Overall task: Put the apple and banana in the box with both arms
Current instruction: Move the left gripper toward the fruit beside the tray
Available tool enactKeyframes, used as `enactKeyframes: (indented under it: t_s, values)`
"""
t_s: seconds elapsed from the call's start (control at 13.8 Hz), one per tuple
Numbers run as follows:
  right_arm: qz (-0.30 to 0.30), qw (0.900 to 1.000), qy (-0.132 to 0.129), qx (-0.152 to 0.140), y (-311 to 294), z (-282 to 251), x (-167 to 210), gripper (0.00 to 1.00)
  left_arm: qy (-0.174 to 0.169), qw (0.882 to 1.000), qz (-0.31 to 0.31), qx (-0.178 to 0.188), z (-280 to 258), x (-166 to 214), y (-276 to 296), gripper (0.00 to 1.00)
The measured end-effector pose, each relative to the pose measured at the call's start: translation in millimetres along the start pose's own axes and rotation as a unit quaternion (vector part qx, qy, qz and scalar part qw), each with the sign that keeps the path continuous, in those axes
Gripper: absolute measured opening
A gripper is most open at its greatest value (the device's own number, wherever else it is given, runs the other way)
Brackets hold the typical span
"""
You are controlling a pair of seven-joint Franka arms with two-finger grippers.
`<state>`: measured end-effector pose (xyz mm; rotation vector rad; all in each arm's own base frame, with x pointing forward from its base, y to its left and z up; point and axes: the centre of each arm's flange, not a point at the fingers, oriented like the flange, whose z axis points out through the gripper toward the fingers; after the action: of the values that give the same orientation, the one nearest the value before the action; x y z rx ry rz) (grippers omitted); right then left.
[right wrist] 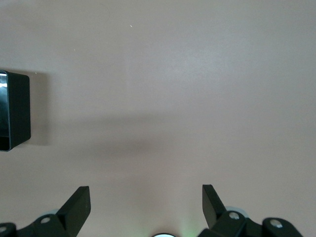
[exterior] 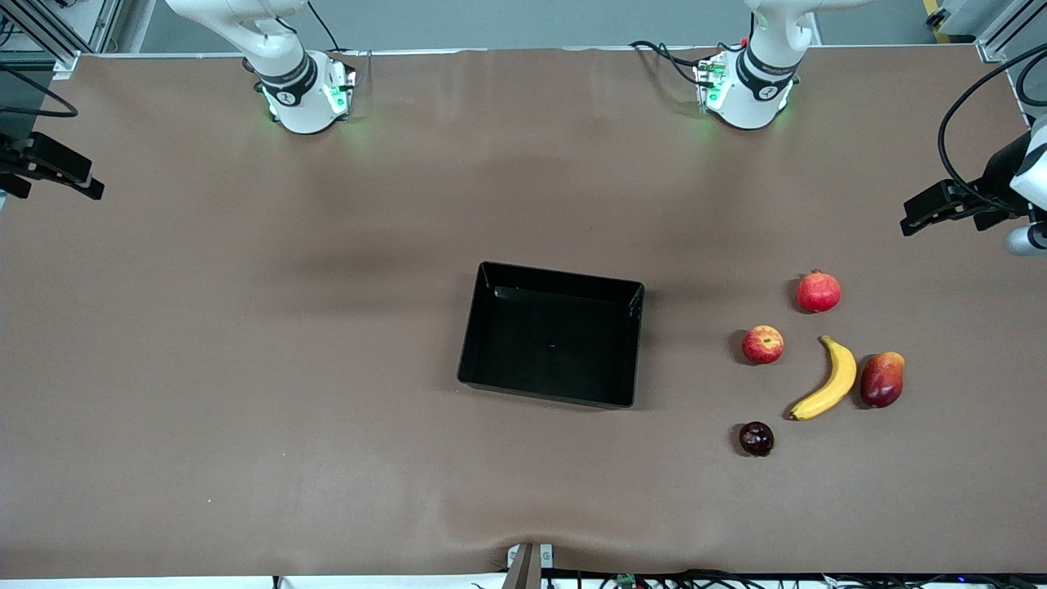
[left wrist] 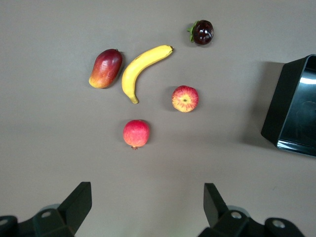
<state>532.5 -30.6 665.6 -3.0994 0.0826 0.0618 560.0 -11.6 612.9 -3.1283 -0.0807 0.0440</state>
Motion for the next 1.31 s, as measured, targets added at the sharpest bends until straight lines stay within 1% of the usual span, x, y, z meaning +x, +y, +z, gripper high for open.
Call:
enactKeyframes:
  t_s: [0.8, 1.31]
  values:
    - [0.002, 1.000, 0.003, -0.001, 1.8, -0.6, 0.7, 1.00, 0.003, 1.000, 0.016, 0.000, -2.4, -1.8, 21.6, 1.00]
    - [0.006, 1.000, 0.007, -0.002, 5.4, -3.9, 0.4, 1.00, 0.006, 1.000, 0.016, -0.001, -5.4, -0.8, 21.6, 1.00]
